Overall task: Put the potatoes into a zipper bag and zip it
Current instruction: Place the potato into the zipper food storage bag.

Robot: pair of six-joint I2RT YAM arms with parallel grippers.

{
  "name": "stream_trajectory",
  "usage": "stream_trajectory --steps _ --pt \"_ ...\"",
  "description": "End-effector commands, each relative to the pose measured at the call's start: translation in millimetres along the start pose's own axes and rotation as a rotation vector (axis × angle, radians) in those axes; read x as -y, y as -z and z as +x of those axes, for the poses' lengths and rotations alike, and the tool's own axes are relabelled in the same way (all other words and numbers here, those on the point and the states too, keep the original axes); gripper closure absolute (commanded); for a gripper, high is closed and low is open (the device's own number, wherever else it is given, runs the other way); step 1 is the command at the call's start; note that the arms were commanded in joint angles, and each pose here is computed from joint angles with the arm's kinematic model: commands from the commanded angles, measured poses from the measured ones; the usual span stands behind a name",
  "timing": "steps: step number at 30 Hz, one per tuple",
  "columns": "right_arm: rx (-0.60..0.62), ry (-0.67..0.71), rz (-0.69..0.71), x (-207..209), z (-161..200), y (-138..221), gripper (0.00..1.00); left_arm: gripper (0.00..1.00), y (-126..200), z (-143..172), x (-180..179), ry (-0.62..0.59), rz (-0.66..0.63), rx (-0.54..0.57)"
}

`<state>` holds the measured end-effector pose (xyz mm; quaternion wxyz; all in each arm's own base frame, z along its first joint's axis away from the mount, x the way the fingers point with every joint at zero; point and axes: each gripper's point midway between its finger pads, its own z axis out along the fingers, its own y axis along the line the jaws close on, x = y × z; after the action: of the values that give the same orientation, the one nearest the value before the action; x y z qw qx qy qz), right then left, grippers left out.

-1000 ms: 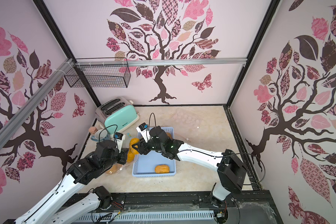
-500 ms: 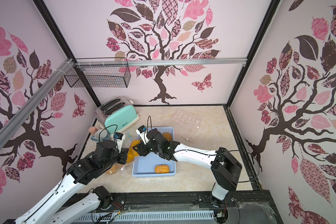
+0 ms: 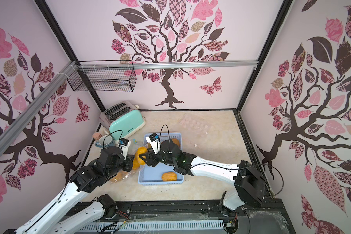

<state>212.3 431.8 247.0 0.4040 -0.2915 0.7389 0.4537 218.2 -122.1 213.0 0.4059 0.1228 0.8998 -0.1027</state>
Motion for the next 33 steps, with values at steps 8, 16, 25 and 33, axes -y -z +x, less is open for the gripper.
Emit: stream_trajectory --steps 8,16,25,33 --pt "-0.046 0.049 0.26 38 13 -31 0.38 1.0 -1 3 -2 -0.009 -0.006 -0.001" --pt "-0.08 0.089 0.342 52 13 -41 0.32 1.0 -2 4 -1 -0.009 -0.002 -0.003" --pt "-0.05 0.162 0.344 45 -8 -30 0.19 1.0 -1 4 -1 -0.009 -0.002 0.001" --pt "0.117 0.325 0.259 12 -54 38 0.17 1.0 0 3 -2 -0.009 -0.008 0.007"
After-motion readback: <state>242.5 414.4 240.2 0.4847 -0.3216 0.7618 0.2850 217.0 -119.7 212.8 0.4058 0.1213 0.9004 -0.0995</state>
